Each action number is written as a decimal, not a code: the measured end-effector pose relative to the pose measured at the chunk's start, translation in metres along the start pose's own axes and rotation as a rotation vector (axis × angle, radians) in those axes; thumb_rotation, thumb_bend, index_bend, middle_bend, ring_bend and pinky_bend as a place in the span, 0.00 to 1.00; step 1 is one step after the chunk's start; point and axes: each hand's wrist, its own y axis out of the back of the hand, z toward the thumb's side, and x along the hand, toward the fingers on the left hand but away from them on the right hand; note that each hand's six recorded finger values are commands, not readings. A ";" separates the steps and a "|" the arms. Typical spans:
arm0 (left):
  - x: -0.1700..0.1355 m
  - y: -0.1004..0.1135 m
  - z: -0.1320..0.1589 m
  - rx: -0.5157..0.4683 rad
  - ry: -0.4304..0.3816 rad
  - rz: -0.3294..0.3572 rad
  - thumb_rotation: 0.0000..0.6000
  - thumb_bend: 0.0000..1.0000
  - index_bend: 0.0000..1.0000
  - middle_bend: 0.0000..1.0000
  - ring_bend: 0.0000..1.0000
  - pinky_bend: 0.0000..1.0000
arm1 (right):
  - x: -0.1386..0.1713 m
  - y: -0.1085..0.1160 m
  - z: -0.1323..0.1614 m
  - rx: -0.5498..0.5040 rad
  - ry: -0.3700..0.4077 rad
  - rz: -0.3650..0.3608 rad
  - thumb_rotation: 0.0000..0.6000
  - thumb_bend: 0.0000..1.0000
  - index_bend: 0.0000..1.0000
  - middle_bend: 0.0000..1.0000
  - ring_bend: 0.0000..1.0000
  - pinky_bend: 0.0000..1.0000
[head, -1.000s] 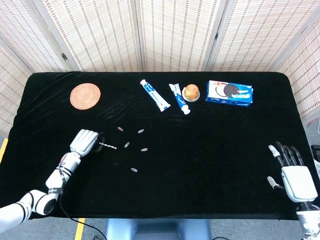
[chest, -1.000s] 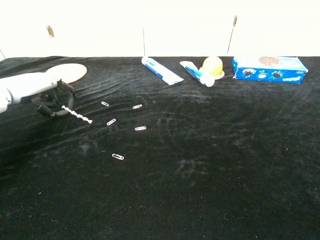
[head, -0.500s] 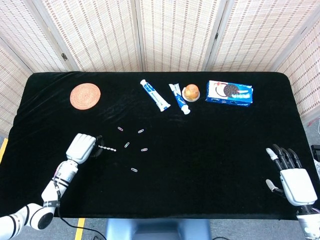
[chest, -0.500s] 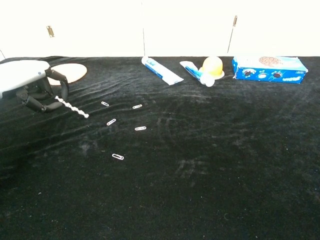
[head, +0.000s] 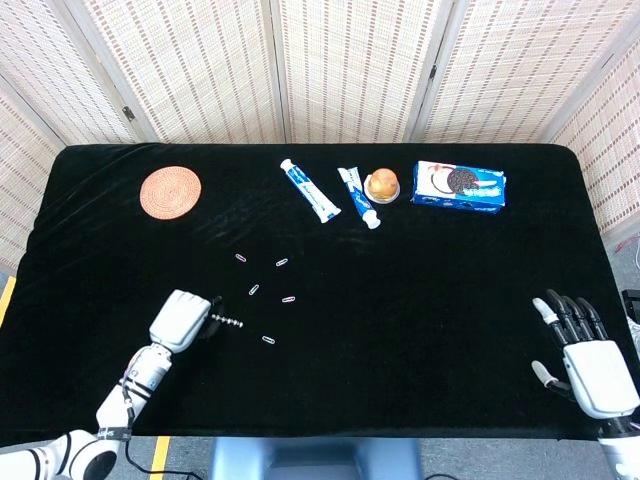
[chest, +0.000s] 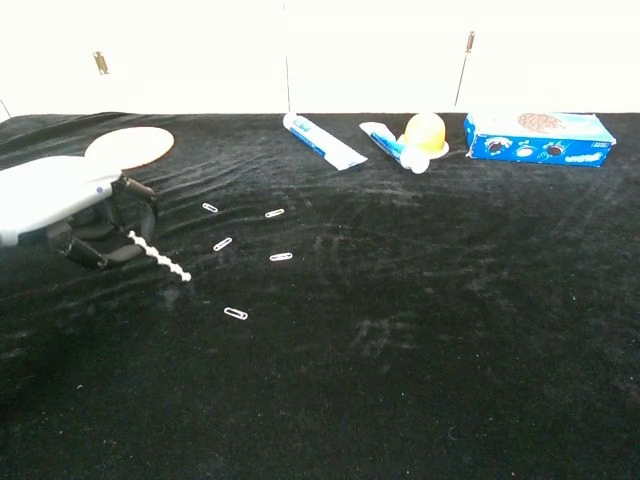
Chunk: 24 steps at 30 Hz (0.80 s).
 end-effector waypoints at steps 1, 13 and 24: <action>-0.001 -0.001 0.002 0.000 -0.002 0.000 1.00 0.54 0.86 1.00 1.00 0.96 | 0.000 0.001 0.000 0.000 0.002 -0.002 1.00 0.28 0.00 0.00 0.00 0.00; -0.008 -0.010 0.020 0.008 -0.034 -0.002 1.00 0.56 0.86 1.00 1.00 0.96 | 0.007 0.009 0.004 -0.014 0.035 -0.030 1.00 0.28 0.00 0.00 0.00 0.00; 0.000 -0.019 0.035 -0.018 -0.094 -0.003 1.00 0.56 0.86 1.00 1.00 0.96 | 0.033 0.035 -0.001 -0.089 0.083 -0.117 1.00 0.28 0.00 0.00 0.00 0.00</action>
